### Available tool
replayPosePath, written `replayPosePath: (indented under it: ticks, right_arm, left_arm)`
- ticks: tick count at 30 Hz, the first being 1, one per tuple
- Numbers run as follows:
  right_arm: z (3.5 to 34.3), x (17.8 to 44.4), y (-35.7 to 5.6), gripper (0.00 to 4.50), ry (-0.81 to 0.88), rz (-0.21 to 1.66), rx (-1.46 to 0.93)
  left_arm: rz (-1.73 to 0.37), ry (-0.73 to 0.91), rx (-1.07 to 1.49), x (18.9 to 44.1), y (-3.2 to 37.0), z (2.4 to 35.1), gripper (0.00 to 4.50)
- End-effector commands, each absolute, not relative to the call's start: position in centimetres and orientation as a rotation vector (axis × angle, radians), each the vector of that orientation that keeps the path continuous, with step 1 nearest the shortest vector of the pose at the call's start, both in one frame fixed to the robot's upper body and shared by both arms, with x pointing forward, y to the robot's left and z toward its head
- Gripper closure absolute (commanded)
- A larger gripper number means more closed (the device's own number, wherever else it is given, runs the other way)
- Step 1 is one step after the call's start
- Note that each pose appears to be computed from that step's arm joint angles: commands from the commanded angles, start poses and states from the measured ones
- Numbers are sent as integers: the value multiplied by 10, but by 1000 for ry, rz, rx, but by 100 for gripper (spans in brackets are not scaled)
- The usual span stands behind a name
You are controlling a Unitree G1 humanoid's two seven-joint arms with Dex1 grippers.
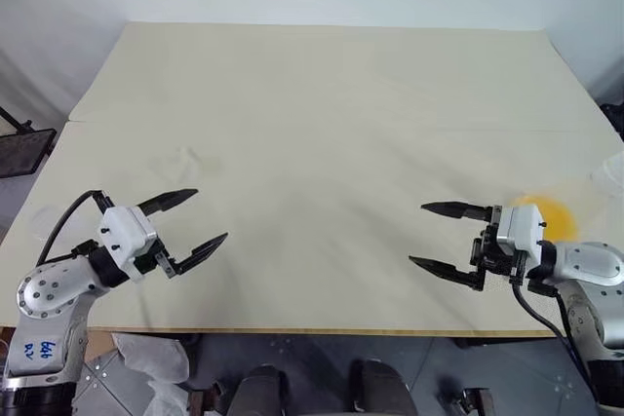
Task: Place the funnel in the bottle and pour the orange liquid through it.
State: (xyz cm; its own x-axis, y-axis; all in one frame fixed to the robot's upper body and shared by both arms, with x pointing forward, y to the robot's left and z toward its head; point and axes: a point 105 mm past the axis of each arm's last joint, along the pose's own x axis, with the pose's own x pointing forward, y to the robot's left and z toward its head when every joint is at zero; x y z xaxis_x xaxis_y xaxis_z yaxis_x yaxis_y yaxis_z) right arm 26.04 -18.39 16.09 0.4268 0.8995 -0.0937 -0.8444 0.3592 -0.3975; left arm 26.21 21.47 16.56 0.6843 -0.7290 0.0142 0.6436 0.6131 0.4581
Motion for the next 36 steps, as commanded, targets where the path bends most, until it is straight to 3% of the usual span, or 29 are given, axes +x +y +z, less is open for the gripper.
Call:
replayPosePath:
  ticks: [1,14,20,36]
  right_arm:
    - [169,262,-182,2,-202,1113,-424]
    - [177,273,-149,2,-290,1170,-341]
    - [187,281,-126,2,-358,1237,-314]
    - [194,284,-90,2,-424,1364,-256]
  left_arm:
    - [-766,-288,419,261,215,185,0]
    - [-608,-458,186,237,245,241,0]
    - [-402,-444,204,211,304,258,0]
    - [-92,-197,154,120,358,197,0]
